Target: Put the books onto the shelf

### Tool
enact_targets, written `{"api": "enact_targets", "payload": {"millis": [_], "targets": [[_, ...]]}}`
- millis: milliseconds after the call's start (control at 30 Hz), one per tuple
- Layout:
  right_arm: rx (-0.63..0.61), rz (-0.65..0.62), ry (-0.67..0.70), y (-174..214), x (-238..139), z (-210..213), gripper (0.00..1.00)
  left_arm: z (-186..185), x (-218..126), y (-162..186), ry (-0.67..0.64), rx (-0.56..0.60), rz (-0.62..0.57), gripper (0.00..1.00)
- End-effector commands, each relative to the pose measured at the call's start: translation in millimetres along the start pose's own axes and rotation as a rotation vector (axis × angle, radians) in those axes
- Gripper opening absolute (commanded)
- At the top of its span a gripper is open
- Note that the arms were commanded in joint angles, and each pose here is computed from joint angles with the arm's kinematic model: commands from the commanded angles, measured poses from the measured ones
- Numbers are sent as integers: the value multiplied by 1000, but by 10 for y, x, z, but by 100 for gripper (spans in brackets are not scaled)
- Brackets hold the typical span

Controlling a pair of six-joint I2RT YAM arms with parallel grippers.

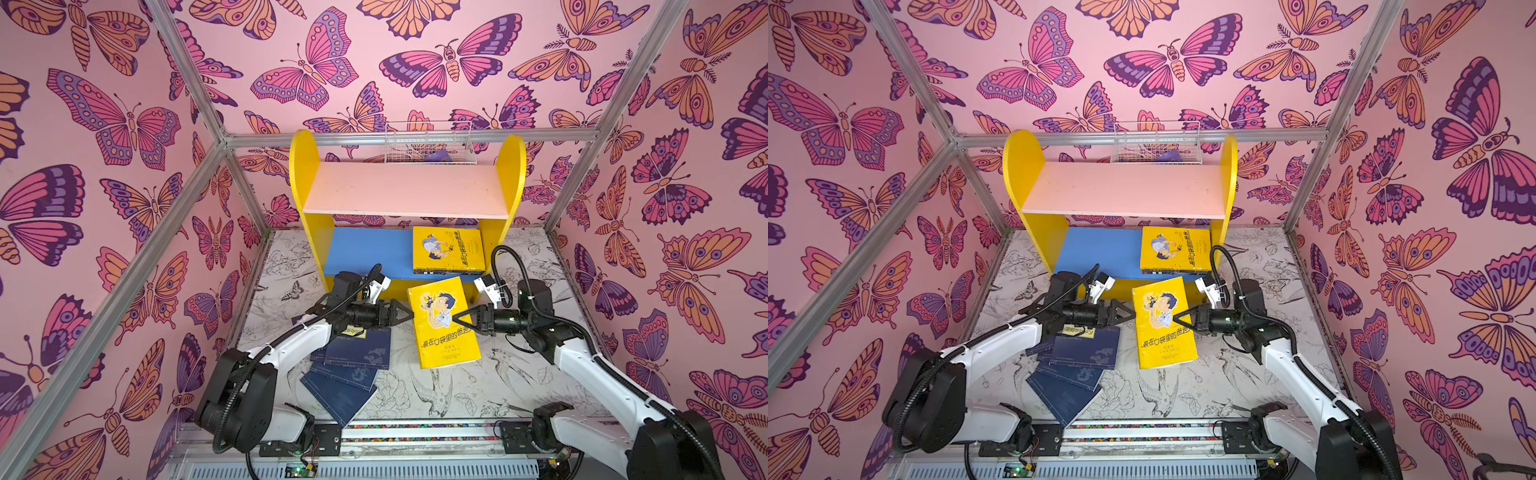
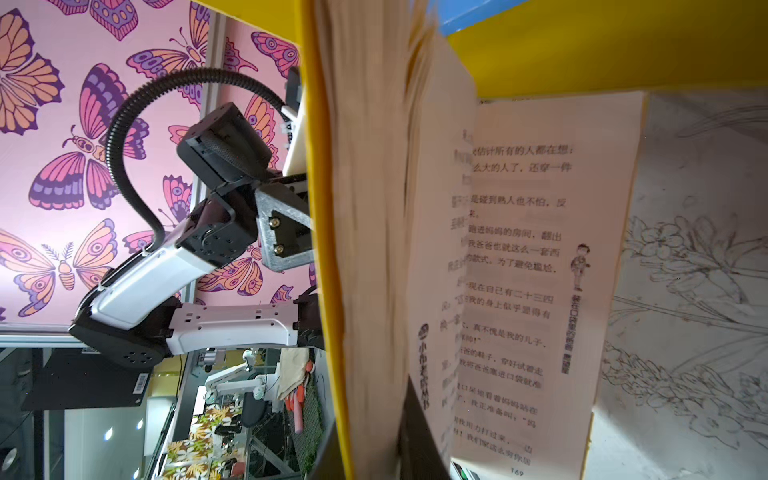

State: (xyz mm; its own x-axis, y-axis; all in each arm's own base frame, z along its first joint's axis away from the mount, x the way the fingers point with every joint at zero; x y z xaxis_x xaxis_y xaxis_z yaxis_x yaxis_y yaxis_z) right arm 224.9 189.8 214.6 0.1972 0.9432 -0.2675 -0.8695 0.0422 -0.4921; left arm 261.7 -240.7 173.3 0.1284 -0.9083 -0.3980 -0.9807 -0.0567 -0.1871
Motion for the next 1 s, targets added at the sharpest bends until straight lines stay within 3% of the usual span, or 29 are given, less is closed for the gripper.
{"api": "enact_targets", "payload": {"millis": [0,100,167,367,433,467,600,633,767,967], "targets": [[-115,15,-109,-121,53,329,0,-208,91,-41,114,35,5,94],[-132,66,-138,-38,159,402,0,-373,178,-21,150,84,39,87],[-140,98,-148,23,211,431,0,-452,205,-16,165,106,52,77],[-148,114,-89,87,205,368,0,-526,187,-6,190,118,67,20],[-140,111,-60,84,201,324,0,-544,167,-4,191,118,58,9],[-134,107,-48,79,198,301,0,-550,158,-1,190,119,54,7],[-101,46,78,20,108,129,62,-670,7,-51,202,144,-17,1],[-97,23,111,11,62,80,68,-730,-69,-75,219,160,-49,0],[-118,-29,110,66,-56,110,75,-1073,-512,-177,353,235,-225,0],[-204,33,-140,367,-5,603,74,-1339,-1071,-417,445,267,-552,0]]}}
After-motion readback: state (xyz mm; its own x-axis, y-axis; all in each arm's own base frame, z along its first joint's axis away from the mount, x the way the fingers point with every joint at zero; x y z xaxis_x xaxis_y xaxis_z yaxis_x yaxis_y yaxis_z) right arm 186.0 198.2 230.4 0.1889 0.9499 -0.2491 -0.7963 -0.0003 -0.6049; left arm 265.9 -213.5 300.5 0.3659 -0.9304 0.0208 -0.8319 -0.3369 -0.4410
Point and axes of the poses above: each gripper's point midway between its finger pads, its own x axis out along the fingers, its own z axis along the line the jaws close on, y = z × x, the point moved 3 cm from there along -x, back along the fingers, and after that the axes turned 10 degrees about -x, right-handed, at the moved point
